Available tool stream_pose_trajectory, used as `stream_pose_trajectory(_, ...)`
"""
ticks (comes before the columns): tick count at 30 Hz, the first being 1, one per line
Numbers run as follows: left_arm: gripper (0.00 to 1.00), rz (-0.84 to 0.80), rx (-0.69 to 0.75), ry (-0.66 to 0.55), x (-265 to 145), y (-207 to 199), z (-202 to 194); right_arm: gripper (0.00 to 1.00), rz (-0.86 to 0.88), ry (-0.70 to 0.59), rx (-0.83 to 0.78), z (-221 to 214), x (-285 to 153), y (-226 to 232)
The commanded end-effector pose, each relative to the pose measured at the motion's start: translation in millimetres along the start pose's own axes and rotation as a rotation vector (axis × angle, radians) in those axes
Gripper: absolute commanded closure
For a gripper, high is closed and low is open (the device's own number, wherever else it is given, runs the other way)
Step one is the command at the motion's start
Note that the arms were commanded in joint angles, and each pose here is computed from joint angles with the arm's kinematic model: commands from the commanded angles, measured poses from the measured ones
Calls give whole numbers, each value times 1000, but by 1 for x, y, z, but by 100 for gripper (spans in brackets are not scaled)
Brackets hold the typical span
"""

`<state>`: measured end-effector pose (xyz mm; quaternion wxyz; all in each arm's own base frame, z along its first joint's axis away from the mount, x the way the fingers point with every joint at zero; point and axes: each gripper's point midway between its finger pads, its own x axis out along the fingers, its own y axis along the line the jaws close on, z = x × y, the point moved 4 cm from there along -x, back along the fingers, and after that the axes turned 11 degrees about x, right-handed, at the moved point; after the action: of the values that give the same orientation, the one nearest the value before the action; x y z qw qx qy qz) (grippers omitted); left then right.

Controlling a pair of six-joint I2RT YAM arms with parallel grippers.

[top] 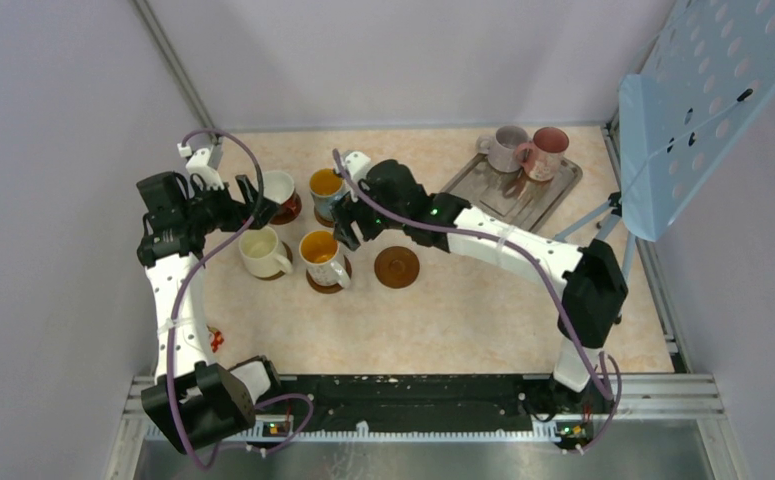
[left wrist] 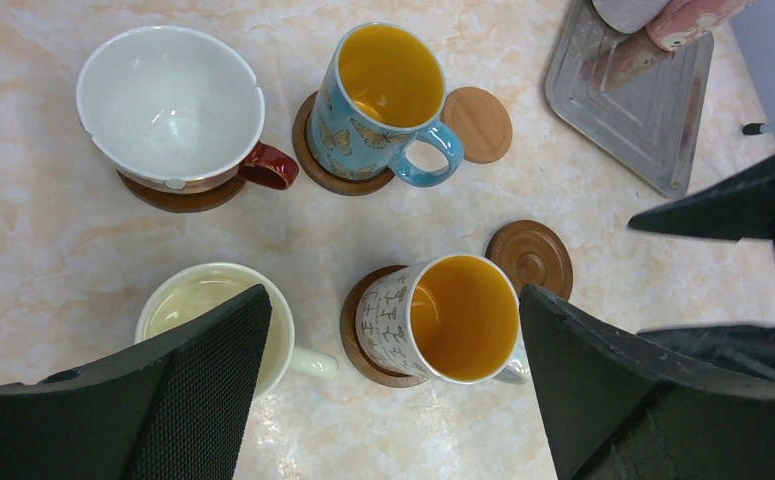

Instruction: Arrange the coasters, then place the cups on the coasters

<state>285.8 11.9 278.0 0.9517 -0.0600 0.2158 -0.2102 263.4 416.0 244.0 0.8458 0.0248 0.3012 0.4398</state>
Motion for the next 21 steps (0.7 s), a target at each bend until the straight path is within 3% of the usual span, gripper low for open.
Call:
stream_pose_trajectory(1, 1, -33, 46, -27, -3, -4, 7, 29, 18, -98, -7, 32, -35, -23)
stream_pose_trajectory(7, 1, -38, 49, -28, -5, -6, 8, 34, -263, -166, 118, 43, -64, -126)
stream_pose_trajectory(13, 1, -44, 36, -32, -3, -6, 5, 39, -661, -236, 368, 28, -97, -246)
stream_pose_trajectory(21, 1, -31, 31, -30, -3, -5, 4, 44, -1055, -343, 559, 19, -118, -339)
